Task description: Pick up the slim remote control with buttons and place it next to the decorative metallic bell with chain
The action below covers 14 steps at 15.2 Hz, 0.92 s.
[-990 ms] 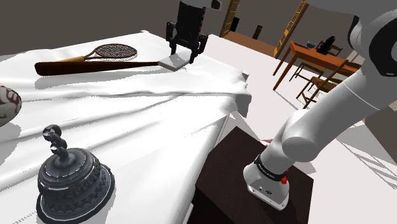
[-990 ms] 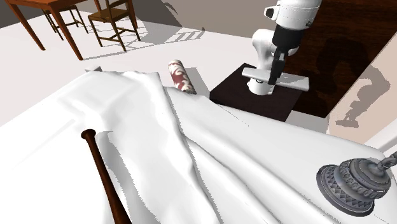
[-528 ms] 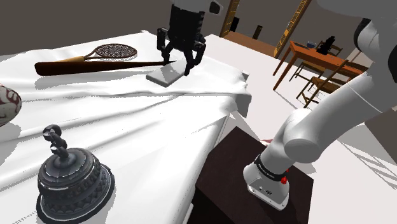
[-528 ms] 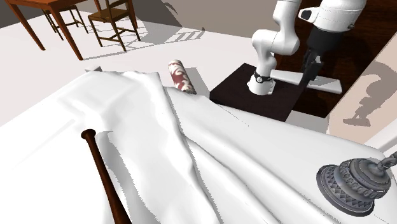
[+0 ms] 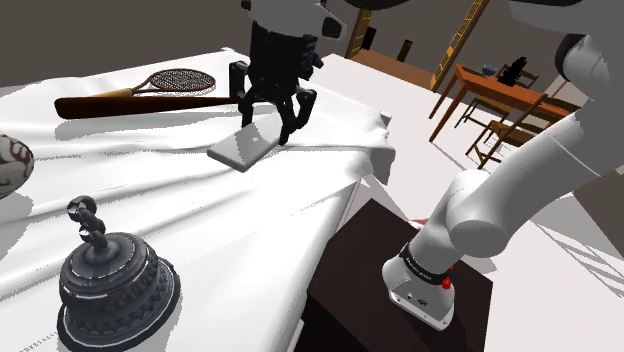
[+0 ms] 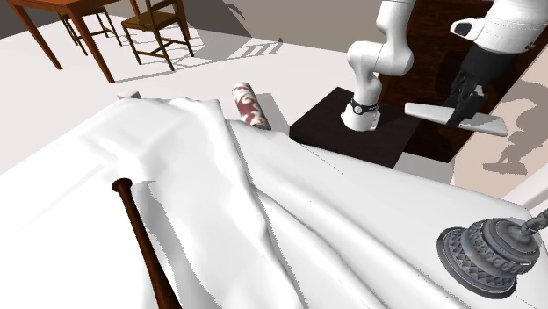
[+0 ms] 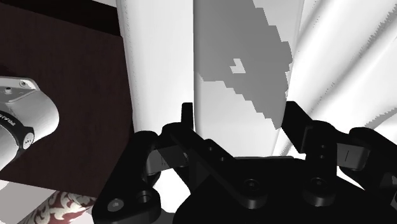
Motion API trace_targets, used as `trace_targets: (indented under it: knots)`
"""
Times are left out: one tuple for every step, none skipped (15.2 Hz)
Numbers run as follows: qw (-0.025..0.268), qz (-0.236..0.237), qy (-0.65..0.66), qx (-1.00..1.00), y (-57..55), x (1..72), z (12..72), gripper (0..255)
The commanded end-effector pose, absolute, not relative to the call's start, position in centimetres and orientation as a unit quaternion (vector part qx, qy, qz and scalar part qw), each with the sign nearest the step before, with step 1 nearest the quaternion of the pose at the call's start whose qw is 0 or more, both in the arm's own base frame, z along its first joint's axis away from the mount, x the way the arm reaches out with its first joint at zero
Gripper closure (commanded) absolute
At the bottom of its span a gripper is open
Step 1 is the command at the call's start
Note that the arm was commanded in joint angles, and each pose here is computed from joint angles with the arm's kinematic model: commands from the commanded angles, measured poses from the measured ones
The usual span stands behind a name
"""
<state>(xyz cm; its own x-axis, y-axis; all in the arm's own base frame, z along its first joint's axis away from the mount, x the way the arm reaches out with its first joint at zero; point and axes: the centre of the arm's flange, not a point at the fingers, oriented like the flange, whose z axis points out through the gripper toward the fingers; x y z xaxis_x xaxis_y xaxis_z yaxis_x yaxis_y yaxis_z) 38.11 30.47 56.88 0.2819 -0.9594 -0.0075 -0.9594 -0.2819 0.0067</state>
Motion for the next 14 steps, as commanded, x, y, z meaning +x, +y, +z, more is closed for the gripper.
trace_targets:
  knots:
    - [0.0, -0.005, -0.6, 0.8, 30.6, 38.0, 56.0, 255]
    - [0.0, -0.005, -0.6, 0.8, 30.6, 38.0, 55.5, 255]
    - [0.0, -0.005, -0.6, 0.8, 30.6, 38.0, 54.9, 255]
    - [0.0, -0.005, -0.6, 0.8, 30.6, 38.0, 54.4, 255]
    - [0.0, -0.005, -0.6, 0.8, 30.6, 38.0, 53.9, 255]
    - [0.0, -0.005, -0.6, 0.8, 30.6, 38.0, 53.3, 255]
    - [0.0, -0.005, -0.6, 0.8, 30.6, 38.0, 52.8, 255]
    - [0.0, -0.005, -0.6, 0.8, 30.6, 38.0, 52.3, 255]
    - [0.0, -0.005, -0.6, 0.8, 30.6, 38.0, 51.8, 255]
    - [0.0, -0.005, -0.6, 0.8, 30.6, 38.0, 51.2, 255]
    - [0.0, -0.005, -0.6, 0.8, 30.6, 38.0, 50.7, 255]
    - [0.0, -0.005, -0.6, 0.8, 30.6, 38.0, 50.2, 255]
    - [0.0, -0.005, -0.6, 0.8, 30.6, 38.0, 49.7, 255]
    - [0.0, -0.005, -0.6, 0.8, 30.6, 38.0, 49.1, 255]
